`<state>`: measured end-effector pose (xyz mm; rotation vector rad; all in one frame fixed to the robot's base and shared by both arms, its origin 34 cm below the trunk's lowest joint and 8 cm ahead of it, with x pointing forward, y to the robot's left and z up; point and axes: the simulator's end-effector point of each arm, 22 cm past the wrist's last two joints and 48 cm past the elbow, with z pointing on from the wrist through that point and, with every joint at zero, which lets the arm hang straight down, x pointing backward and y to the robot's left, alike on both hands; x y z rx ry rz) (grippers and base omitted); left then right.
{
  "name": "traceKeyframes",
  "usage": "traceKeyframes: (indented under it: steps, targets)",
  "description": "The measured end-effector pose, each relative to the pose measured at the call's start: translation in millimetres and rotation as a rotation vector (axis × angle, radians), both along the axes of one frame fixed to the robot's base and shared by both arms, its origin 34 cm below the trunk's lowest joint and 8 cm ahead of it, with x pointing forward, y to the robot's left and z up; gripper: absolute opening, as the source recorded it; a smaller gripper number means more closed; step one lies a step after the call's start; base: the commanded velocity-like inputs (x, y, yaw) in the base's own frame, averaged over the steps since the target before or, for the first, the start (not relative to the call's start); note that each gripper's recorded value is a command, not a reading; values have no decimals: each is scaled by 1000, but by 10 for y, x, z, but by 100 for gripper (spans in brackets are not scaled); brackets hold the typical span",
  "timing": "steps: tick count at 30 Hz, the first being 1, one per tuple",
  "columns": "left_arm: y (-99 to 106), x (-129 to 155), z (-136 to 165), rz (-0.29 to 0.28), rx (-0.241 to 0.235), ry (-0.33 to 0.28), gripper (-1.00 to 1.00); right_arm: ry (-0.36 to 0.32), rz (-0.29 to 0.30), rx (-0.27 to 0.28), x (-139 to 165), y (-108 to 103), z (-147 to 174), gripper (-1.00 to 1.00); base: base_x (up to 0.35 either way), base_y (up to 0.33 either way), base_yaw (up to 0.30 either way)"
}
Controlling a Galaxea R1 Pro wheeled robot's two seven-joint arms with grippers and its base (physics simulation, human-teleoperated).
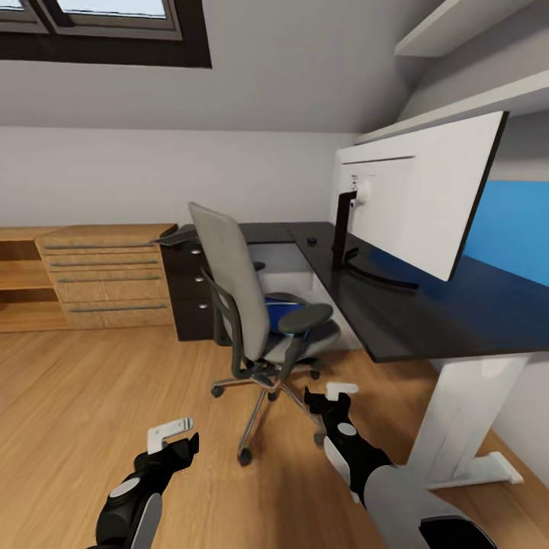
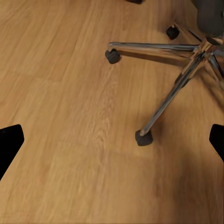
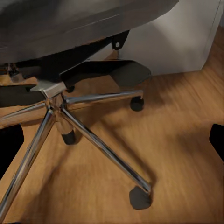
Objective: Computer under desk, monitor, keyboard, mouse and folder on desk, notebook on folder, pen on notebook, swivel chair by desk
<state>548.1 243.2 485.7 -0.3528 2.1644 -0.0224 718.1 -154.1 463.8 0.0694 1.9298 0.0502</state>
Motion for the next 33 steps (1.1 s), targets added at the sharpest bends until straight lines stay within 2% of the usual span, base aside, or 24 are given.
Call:
traceKeyframes:
  steps: [7,33]
  targets:
    - [-1,-1,-5,0,0,2,100,-1,1,0,1,2,0,100,268,0,0]
    - [-10,-19,-73,-2,-2,16,100,3,-3,1,-7,-6,-18,100,99,0,13]
